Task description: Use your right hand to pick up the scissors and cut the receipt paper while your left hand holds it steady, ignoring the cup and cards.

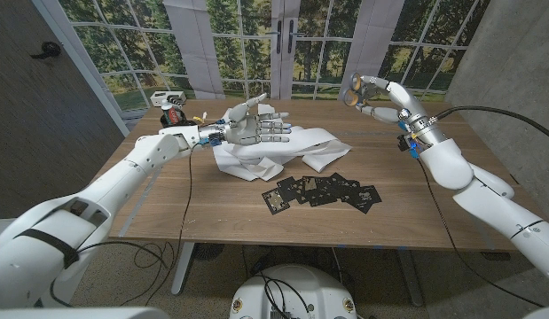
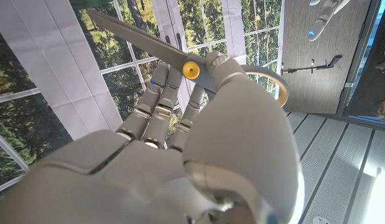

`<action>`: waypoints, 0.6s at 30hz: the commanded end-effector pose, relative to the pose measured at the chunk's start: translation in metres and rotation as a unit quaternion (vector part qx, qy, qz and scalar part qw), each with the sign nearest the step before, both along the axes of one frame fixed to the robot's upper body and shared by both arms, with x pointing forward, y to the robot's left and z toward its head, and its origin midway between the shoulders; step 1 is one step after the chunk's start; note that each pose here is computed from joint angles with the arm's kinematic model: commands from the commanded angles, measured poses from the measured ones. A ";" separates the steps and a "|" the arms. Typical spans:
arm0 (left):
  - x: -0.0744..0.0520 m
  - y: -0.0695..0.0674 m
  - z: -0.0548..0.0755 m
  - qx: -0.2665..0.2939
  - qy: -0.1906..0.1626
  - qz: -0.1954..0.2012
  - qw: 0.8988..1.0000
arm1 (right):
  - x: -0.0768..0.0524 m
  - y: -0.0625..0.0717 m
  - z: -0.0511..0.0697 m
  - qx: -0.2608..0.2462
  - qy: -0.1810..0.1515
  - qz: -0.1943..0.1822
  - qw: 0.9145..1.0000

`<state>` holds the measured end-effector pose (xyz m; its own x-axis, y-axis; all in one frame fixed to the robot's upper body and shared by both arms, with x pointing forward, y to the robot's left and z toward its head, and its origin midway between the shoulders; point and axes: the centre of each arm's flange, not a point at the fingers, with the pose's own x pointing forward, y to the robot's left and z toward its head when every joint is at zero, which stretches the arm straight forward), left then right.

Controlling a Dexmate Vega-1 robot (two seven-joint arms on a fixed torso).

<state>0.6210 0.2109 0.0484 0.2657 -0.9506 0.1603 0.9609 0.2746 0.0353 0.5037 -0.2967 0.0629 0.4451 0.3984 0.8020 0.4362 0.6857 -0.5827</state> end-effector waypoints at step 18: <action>-0.012 -0.005 -0.004 -0.007 0.049 -0.011 0.999 | -0.002 0.018 -0.007 -0.049 -0.054 -0.027 0.997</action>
<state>0.6129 0.2062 0.0457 0.2489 -0.9586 0.1387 0.9685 0.2472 -0.0292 0.5040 -0.2835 0.0574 0.4015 0.4441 0.8010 0.5022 0.6246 -0.5980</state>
